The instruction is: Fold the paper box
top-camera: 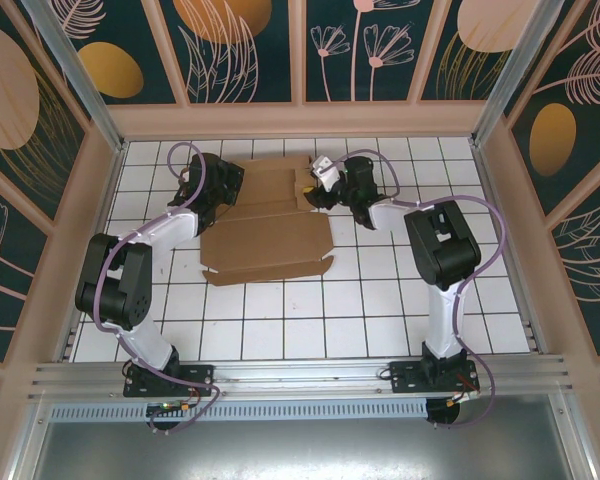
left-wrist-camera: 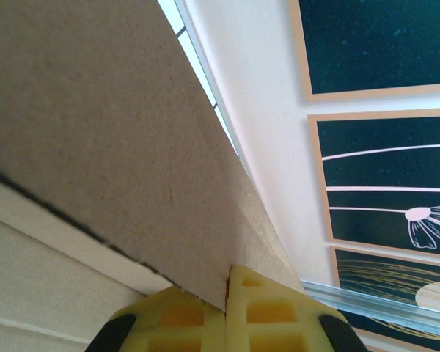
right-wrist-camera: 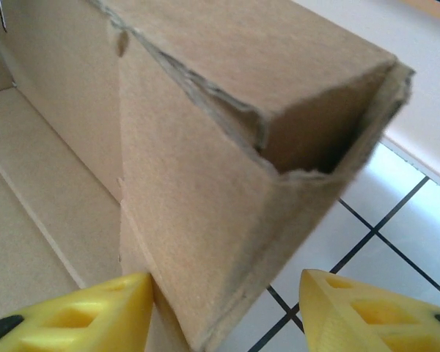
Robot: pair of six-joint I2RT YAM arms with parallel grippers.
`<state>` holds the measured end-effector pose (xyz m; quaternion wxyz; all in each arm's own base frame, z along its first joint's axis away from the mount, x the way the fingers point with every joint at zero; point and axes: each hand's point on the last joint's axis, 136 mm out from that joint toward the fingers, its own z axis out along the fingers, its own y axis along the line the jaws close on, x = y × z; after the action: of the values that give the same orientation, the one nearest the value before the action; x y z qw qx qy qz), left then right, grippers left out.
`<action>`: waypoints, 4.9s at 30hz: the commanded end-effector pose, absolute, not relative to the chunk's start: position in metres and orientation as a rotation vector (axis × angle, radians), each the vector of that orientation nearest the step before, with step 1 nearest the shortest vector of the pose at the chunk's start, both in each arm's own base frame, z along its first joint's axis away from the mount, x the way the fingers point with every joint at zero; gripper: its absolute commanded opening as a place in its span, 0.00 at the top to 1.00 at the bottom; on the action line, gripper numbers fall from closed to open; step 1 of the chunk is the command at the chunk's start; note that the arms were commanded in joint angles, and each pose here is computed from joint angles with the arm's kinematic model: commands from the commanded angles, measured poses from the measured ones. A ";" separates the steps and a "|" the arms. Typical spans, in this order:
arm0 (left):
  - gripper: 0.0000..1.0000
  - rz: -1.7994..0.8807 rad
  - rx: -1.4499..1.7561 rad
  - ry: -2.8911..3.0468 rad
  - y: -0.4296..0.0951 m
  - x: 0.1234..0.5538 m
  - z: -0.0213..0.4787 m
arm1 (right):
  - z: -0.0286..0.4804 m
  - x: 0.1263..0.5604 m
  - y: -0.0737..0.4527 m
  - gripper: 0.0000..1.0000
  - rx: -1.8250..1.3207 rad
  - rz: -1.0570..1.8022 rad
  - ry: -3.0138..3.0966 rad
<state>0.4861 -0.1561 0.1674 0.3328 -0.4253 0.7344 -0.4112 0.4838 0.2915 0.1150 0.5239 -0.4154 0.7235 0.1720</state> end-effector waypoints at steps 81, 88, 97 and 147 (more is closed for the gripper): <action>1.00 -1.040 -1.183 2.103 -0.167 0.454 0.140 | 0.148 0.494 0.281 0.35 -0.636 0.300 1.657; 1.00 -1.047 -1.188 2.086 -0.167 0.456 0.147 | 0.136 0.513 0.299 0.60 -0.604 0.275 1.670; 0.85 -1.087 -1.150 2.073 -0.171 0.457 0.161 | 0.136 0.500 0.288 0.89 -0.541 0.175 1.667; 0.30 -0.744 -0.417 2.247 -0.130 0.367 0.240 | 0.116 0.433 0.203 0.80 -0.434 0.136 1.764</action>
<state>0.3623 -0.1372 0.2358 0.3522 -0.1562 0.8694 -0.3092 0.4283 0.1985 0.1161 0.6128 -0.1831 0.7670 0.0514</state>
